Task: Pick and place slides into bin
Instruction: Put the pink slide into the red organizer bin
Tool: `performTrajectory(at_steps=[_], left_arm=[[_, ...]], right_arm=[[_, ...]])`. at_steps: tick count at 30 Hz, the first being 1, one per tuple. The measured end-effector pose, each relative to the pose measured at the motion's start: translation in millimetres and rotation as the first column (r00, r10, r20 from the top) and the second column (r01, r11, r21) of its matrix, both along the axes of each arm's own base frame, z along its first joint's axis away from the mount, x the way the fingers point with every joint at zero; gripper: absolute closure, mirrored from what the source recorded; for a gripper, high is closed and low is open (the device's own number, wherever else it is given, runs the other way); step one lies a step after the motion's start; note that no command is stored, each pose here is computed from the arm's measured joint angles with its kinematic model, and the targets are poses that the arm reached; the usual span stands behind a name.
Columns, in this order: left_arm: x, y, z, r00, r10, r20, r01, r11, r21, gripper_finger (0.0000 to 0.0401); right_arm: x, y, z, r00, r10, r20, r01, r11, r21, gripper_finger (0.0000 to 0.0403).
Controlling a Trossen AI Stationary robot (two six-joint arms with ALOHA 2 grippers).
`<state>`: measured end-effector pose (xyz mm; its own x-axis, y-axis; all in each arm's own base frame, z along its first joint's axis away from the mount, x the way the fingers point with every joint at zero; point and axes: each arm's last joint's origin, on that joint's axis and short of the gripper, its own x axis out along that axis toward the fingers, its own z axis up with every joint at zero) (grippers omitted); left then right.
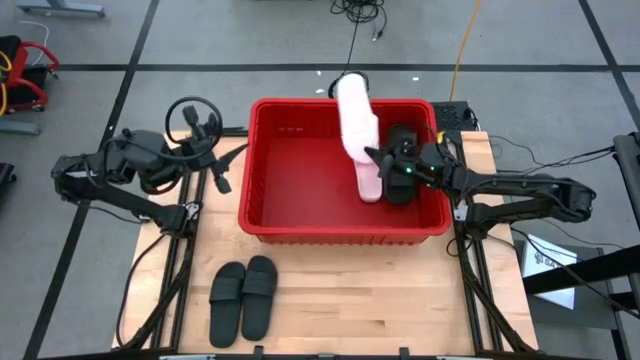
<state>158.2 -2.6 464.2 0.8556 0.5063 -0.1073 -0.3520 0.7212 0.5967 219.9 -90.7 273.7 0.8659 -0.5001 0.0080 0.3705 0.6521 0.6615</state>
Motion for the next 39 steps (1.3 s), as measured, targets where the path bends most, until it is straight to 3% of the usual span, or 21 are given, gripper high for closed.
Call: performTrajectory(at_steps=[9, 16, 29, 39], left_arm=[[0, 9, 0, 0.999, 0.053, -0.009, -0.052, 0.999, 0.012, 0.0233], [0, 13, 0, 0.997, 0.077, -0.006, -0.077, 0.997, 0.006, 0.0233], [0, 13, -1, 0.997, 0.082, -0.007, -0.082, 0.997, -0.008, 0.0233], [-1, 13, -3, 0.996, 0.082, -0.019, -0.082, 0.996, -0.021, 0.0233]], right_arm=[[-10, -5, -23, 0.985, -0.103, 0.135, 0.066, 0.965, 0.255, 0.0369], [-9, -2, -28, 0.986, -0.104, 0.133, 0.053, 0.938, 0.344, 0.0369], [0, 26, -38, 0.994, -0.088, 0.068, 0.050, 0.898, 0.437, 0.0369], [3, 50, -41, 0.991, -0.123, 0.046, 0.089, 0.888, 0.452, 0.0369]])
